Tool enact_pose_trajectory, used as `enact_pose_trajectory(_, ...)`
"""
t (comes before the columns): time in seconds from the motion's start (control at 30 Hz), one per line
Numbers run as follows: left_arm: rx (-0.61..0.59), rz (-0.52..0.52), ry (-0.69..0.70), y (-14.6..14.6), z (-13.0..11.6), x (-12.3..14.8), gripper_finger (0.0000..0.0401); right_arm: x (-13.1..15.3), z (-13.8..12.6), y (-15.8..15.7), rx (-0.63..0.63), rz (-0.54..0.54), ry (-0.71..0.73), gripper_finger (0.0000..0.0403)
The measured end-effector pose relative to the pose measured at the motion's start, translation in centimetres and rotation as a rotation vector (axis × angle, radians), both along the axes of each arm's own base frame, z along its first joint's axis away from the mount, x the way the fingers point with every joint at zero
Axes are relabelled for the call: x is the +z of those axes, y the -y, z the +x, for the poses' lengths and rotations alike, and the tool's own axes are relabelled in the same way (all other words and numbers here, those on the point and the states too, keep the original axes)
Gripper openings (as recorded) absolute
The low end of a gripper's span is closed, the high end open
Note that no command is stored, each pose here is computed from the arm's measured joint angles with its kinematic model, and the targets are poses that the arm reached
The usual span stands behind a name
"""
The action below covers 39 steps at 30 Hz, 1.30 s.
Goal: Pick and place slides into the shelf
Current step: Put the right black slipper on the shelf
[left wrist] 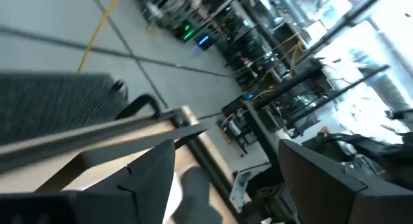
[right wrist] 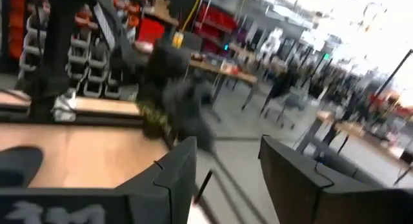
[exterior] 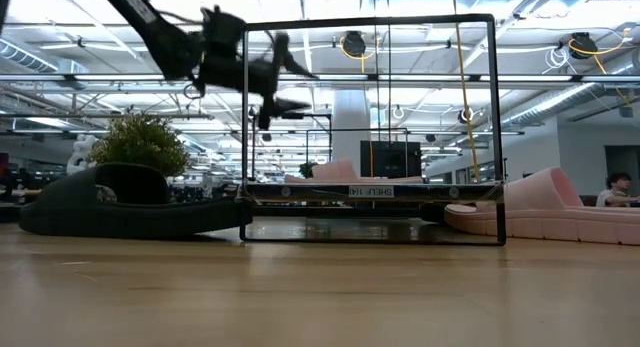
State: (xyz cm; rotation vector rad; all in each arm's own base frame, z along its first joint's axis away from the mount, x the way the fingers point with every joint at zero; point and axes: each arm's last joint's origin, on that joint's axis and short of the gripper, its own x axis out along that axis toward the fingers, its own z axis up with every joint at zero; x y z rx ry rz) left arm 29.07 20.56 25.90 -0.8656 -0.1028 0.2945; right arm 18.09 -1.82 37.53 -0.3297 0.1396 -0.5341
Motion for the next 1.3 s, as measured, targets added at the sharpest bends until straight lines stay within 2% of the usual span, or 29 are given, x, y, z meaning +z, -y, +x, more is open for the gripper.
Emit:
enact_pose_trajectory(0.13, -0.031, 0.11, 0.051, 2.3, -1.0, 3.6, 0.0257, -1.1, -0.8, 0.0, -0.007, 0.094, -0.078, 0.0162)
enact_pose_trajectory(0.3, -0.048, 0.215, 0.101, 5.5, -2.2, 7.1, 0.0249, -3.3, -2.6, -0.1, -0.062, 0.311, -0.219, 0.0162)
enact_pose_trajectory(0.43, -0.044, 0.255, 0.103, 7.5, -2.9, 8.6, 0.0248, -5.0, -4.2, -0.3, -0.09, 0.519, -0.351, 0.0162)
enact_pose_trajectory(0.57, -0.05, 0.239, 0.064, 8.6, -2.7, 8.5, 0.0248, -6.5, -5.0, -0.6, -0.124, 0.671, -0.446, 0.0162)
enact_pose_trajectory(0.8, -0.082, 0.182, 0.015, 9.7, -1.9, 7.6, 0.0248, -10.2, -5.0, -0.5, -0.208, 0.763, -0.502, 0.0162)
enact_pose_trajectory(0.97, -0.111, 0.17, 0.021, 10.6, -1.6, 7.6, 0.0248, -12.7, -4.7, -0.3, -0.182, 0.875, -0.531, 0.0162)
enact_pose_trajectory(1.13, -0.141, 0.155, -0.006, 11.3, -1.4, 7.3, 0.0248, -14.4, -4.2, 0.2, -0.159, 0.868, -0.504, 0.0162)
enact_pose_trajectory(1.3, -0.149, 0.137, -0.037, 11.6, -1.3, 7.0, 0.0248, -15.7, -4.1, 1.4, -0.207, 0.861, -0.447, 0.0162)
